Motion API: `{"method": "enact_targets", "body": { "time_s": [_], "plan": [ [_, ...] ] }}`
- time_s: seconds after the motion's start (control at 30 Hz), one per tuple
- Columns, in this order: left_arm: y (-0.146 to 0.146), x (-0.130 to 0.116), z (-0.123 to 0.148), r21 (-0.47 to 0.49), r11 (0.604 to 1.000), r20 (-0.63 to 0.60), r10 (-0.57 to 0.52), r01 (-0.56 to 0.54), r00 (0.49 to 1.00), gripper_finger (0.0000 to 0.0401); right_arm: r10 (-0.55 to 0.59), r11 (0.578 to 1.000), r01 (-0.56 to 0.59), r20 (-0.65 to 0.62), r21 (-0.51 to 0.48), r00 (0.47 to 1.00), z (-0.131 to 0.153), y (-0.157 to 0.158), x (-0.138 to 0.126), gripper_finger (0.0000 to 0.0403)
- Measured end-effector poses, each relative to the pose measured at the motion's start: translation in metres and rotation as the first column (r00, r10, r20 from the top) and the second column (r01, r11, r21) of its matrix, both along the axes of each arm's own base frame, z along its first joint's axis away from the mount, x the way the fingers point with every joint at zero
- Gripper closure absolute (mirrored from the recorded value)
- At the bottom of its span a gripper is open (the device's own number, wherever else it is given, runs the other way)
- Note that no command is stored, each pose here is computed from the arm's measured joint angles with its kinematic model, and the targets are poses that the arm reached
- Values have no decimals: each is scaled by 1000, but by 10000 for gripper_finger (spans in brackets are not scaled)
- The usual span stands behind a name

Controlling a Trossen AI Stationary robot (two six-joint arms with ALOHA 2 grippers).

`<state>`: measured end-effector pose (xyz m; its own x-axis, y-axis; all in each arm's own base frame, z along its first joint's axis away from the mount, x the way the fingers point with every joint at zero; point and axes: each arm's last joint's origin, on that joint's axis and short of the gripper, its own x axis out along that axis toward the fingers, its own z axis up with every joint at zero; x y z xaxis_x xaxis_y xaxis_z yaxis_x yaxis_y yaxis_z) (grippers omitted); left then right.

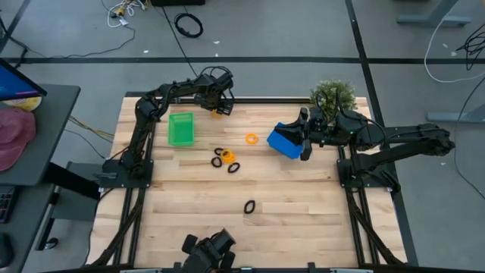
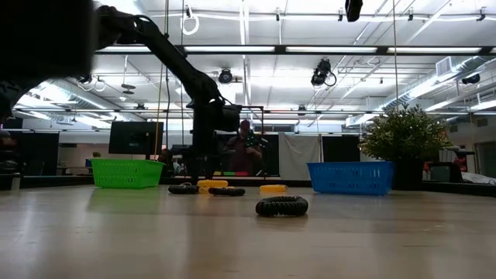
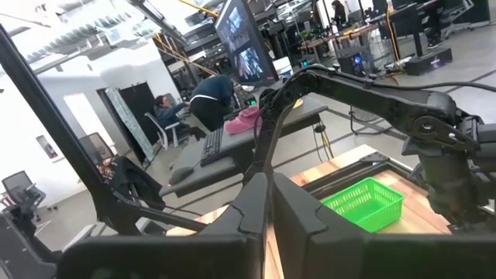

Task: Sort spring keychains
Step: Put the yellow spring keychain into the blue bin

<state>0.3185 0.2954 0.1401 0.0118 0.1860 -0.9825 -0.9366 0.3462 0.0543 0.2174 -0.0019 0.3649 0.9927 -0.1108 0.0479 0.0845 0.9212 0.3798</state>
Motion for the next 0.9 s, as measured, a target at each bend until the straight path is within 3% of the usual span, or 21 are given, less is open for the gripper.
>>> {"method": "enact_targets", "body": {
  "time_s": [0.3,0.67,0.9],
  "plan": [
    [-2,-2,-5,2,1000,0,-9,9,1000,237,3,1000,-3,-11,0,1000,-1,0,0,378],
    [-8,4,-5,15,997,-7,-75,75,997,385,2,1000,-2,-12,-4,1000,-1,0,0,378],
    [-12,0,16,36,993,0,-115,115,993,365,2,1000,-2,-12,-8,1000,-1,0,0,378]
  ]
}}
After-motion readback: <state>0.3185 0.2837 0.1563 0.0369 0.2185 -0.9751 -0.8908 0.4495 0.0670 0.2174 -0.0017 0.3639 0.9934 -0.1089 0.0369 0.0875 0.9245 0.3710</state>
